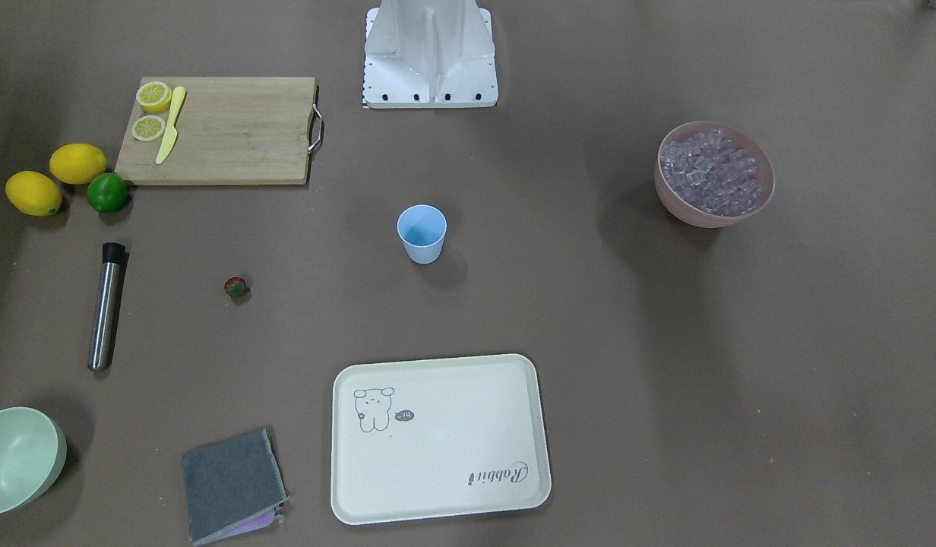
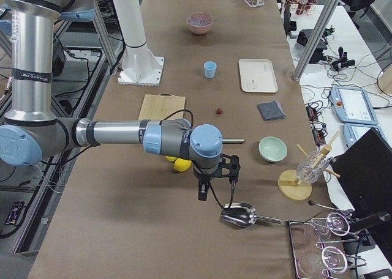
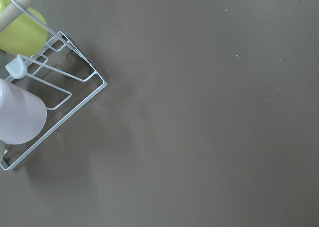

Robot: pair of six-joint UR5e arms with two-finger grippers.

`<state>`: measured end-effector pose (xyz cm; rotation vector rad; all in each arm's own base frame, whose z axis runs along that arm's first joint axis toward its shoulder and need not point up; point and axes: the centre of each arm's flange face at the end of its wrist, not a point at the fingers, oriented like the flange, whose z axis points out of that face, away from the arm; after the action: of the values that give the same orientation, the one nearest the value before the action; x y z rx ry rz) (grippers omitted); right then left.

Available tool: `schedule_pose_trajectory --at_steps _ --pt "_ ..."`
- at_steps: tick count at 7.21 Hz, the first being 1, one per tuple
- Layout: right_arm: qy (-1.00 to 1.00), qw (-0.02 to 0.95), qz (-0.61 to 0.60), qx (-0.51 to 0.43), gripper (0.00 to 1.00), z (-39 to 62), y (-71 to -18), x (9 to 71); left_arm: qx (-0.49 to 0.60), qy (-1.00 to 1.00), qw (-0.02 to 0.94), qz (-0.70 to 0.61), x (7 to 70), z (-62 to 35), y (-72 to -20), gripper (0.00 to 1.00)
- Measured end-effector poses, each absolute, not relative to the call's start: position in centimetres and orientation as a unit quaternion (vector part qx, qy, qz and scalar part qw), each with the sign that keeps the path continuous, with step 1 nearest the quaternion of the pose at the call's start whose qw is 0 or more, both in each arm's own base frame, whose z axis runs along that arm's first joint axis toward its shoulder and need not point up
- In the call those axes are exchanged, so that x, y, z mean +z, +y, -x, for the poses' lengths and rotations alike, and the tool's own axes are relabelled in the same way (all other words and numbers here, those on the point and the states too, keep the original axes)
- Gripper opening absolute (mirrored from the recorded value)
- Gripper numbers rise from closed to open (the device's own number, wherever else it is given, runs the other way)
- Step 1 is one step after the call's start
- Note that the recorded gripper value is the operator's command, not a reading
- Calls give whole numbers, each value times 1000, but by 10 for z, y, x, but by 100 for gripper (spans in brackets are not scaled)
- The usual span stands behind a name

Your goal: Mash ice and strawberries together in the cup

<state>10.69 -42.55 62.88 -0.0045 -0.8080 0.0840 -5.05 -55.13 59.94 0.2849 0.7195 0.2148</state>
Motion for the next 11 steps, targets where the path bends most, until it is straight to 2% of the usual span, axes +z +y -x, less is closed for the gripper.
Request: schedule_pose_trajectory --at_steps 11 --pt "-393 918 2 42 100 -107 -429 626 108 350 920 -140 595 48 -556 98"
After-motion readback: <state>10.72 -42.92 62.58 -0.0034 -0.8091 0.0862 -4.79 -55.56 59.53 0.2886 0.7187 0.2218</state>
